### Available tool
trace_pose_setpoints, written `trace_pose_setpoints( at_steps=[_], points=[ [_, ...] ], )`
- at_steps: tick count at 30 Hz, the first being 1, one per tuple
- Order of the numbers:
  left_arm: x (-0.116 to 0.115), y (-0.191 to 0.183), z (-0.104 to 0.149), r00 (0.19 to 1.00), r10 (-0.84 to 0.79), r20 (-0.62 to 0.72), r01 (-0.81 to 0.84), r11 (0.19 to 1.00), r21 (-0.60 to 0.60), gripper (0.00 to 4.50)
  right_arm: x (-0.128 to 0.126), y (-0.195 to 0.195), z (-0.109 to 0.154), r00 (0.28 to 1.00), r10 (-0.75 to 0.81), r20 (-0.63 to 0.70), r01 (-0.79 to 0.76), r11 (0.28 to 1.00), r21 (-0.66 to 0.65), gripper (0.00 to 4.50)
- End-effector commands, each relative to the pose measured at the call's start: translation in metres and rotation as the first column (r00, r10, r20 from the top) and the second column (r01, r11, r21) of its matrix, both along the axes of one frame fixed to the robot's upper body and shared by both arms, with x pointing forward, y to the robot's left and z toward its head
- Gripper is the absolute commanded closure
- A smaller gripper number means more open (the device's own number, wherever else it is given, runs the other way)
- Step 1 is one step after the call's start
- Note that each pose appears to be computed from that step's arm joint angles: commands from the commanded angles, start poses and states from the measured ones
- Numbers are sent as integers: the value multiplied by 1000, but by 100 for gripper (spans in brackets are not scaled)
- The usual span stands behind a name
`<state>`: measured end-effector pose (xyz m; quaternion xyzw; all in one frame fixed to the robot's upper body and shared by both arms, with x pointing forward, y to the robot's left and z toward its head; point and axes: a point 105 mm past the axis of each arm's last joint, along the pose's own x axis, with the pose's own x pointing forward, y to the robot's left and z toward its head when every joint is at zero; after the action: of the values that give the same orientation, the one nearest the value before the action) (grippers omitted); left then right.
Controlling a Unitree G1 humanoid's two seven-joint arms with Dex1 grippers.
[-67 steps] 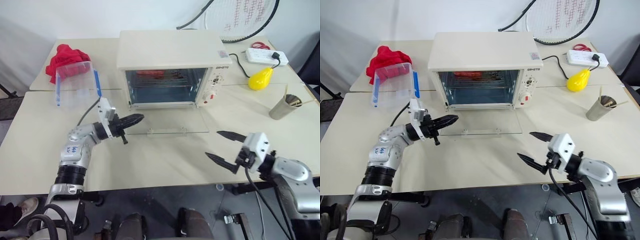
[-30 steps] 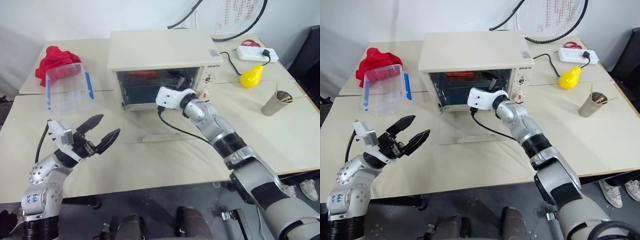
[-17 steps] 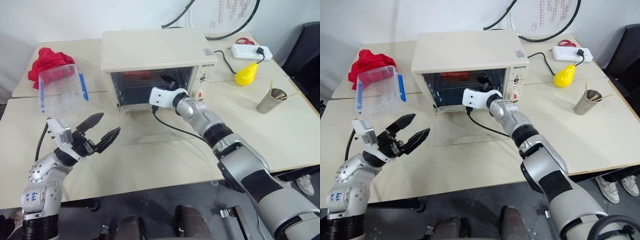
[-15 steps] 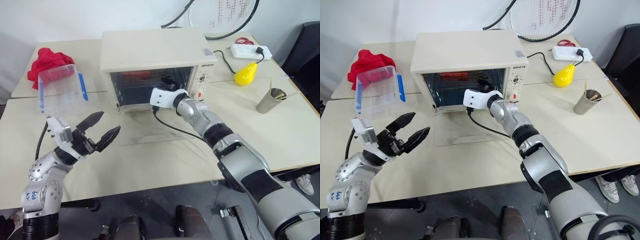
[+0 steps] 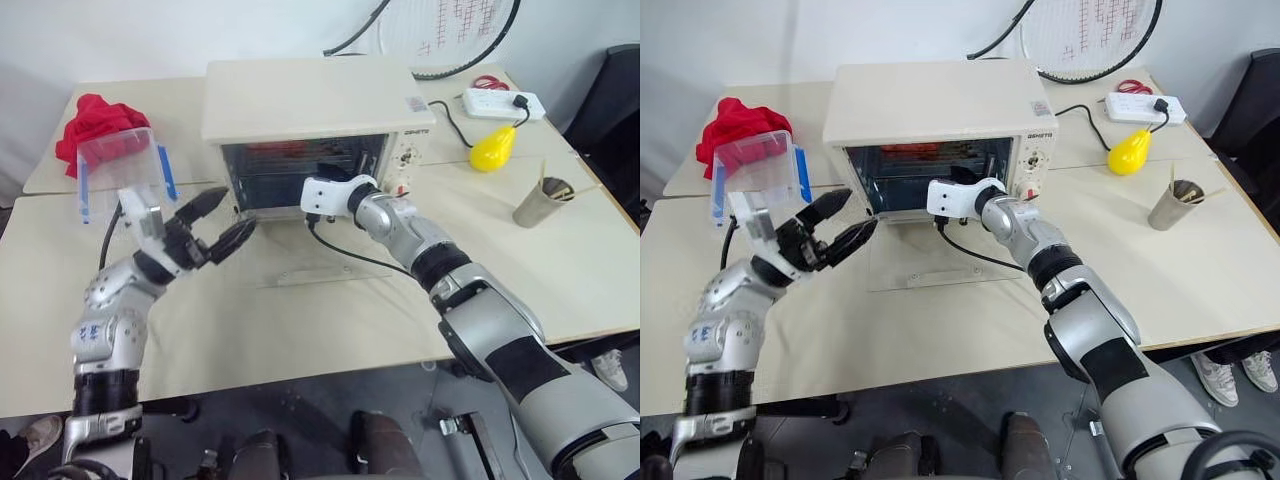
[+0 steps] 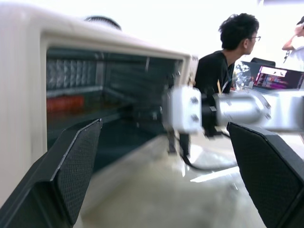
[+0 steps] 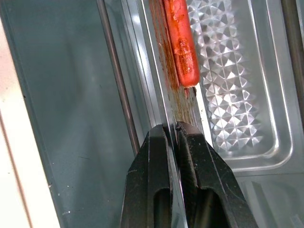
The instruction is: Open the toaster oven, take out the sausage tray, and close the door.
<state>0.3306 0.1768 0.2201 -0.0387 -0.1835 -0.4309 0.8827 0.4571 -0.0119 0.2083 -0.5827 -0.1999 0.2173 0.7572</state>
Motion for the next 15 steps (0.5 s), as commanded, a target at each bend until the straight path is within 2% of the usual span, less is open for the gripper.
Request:
trace_pose_setpoints(
  at_steps=[1, 9, 15],
  points=[
    [7, 2, 9, 1000, 9, 27, -9, 1000, -9, 0, -7, 10, 42, 992, 56, 111, -63, 996, 64, 448],
    [25, 8, 33, 999, 31, 37, -29, 997, -65, 0, -12, 13, 43, 989, 93, 115, -98, 994, 42, 448],
    [30, 13, 31, 1000, 29, -3, -29, 998, -50, 0, -19, 13, 46, 985, 125, 123, -130, 991, 31, 448]
  ],
)
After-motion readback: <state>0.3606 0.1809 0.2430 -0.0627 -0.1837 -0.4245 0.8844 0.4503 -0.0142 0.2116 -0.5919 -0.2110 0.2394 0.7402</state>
